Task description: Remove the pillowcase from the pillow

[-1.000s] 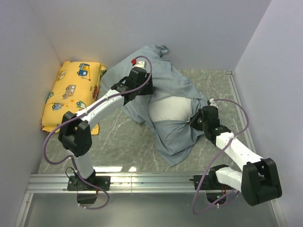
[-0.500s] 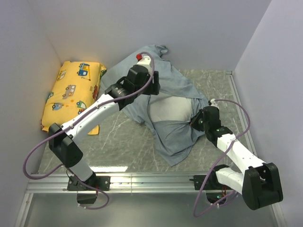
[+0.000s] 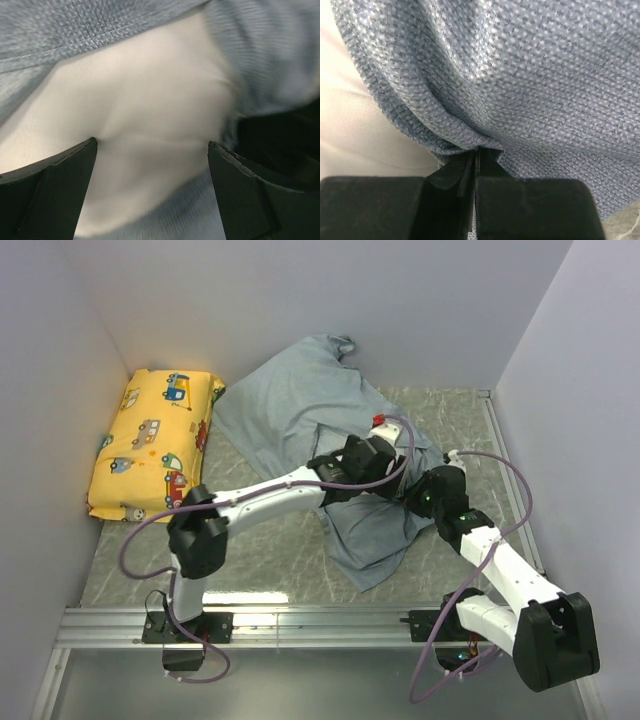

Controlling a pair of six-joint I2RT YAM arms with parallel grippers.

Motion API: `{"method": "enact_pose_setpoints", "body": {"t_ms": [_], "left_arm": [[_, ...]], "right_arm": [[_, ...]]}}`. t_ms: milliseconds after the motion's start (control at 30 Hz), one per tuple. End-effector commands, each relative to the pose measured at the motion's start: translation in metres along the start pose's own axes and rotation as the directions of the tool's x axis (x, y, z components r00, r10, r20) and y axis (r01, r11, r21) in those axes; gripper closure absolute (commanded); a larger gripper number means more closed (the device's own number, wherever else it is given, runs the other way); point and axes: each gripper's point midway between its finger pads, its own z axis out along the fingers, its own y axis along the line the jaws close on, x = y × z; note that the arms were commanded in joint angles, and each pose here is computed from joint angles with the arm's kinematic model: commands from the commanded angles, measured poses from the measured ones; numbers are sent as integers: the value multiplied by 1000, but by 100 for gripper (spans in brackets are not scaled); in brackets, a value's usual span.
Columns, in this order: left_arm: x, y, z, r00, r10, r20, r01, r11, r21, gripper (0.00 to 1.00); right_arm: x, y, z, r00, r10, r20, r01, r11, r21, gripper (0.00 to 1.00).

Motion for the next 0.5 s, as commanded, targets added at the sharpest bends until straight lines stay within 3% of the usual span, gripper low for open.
{"method": "enact_pose_setpoints", "body": {"t_ms": [0, 167, 233, 267, 367, 467], "left_arm": [[-23, 24, 18, 995, -22, 99, 36, 989, -141, 1], [-28, 32, 52, 995, -24, 94, 41, 982, -187, 1], [-32, 37, 58, 996, -18, 91, 36, 979, -200, 18], [-41, 43, 61, 994, -31, 102, 51, 978, -204, 49], [-55, 57, 58, 993, -53, 108, 74, 977, -201, 99], [-72, 81, 40, 986, -95, 136, 121, 973, -198, 100]], "right_arm": [[-3, 2, -1, 999, 19, 30, -18, 1000, -13, 100], [-3, 1, -2, 999, 19, 32, -18, 1000, -13, 100], [-4, -1, -3, 999, 23, 38, -22, 1000, -7, 100], [-4, 1, -5, 999, 20, 41, -20, 1000, -12, 100], [-9, -6, -4, 998, 10, 59, -12, 1000, 24, 100], [-15, -11, -3, 997, -4, 74, -1, 998, 57, 100]]}}
